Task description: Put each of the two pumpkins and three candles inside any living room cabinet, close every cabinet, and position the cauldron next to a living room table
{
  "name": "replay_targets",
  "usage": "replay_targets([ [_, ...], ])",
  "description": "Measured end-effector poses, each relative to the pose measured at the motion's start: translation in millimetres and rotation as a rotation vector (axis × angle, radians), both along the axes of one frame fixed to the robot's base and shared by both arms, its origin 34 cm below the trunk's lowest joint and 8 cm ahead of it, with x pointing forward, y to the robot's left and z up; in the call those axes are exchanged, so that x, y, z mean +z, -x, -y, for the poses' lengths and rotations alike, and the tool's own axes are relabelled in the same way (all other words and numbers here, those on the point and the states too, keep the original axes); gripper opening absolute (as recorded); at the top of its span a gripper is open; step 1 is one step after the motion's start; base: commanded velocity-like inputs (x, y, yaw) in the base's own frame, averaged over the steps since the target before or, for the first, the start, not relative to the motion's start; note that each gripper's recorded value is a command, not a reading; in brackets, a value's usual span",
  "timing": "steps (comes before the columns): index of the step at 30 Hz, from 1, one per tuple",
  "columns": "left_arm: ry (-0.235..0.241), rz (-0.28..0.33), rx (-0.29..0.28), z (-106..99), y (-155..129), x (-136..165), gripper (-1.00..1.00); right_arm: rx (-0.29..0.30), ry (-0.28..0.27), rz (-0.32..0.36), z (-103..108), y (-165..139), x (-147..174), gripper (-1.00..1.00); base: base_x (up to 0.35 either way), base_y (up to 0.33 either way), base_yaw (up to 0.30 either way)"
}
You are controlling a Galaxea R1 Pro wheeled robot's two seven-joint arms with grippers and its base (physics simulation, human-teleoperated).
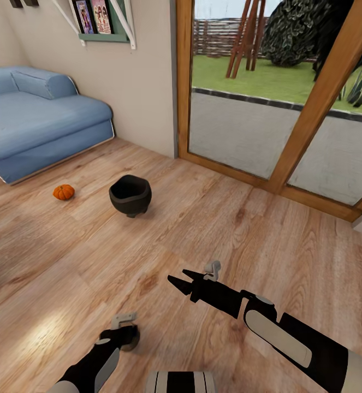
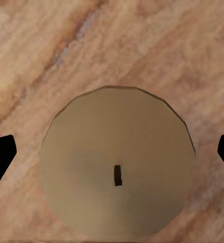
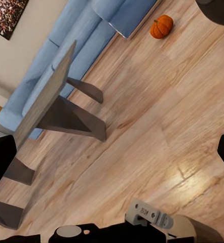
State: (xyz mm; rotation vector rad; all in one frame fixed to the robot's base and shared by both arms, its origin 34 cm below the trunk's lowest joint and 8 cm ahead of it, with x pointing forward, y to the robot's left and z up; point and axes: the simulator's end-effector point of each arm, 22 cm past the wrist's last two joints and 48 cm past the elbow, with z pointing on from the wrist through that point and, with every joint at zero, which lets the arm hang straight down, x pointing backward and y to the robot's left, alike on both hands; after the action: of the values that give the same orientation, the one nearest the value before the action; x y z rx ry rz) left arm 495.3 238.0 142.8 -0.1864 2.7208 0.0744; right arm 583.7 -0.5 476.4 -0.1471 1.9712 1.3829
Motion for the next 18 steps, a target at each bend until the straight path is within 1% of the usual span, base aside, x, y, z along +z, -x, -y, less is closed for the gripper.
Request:
replay_targets([
  [2,-0.019,-0.01,0.009,-5,4,-4,1.0,0.0,0.0,-0.008,0,0,-4,1.0,0.0,0.0,0.0],
  [6,-0.031,-0.017,0.014,-8,7,-6,1.0,0.0,0.0,-0.012,0,0,-6,1.0,0.0,0.0,0.0],
  [13,-0.035,-0.017,0.006,-6,7,-6,1.0,-0.005,0.008,-0.019,2,-1,-11,1.0,0.0,0.0,0.0],
  [15,-0.034,-0.025,0.003,-6,10,-9,1.0,-0.005,0.008,-0.027,2,0,-16,1.0,0.0,0.0,0.0],
  [18,-0.026,-0.028,-0.004,-3,11,-11,1.0,-0.005,0.008,-0.031,2,0,-18,1.0,0.0,0.0,0.0],
])
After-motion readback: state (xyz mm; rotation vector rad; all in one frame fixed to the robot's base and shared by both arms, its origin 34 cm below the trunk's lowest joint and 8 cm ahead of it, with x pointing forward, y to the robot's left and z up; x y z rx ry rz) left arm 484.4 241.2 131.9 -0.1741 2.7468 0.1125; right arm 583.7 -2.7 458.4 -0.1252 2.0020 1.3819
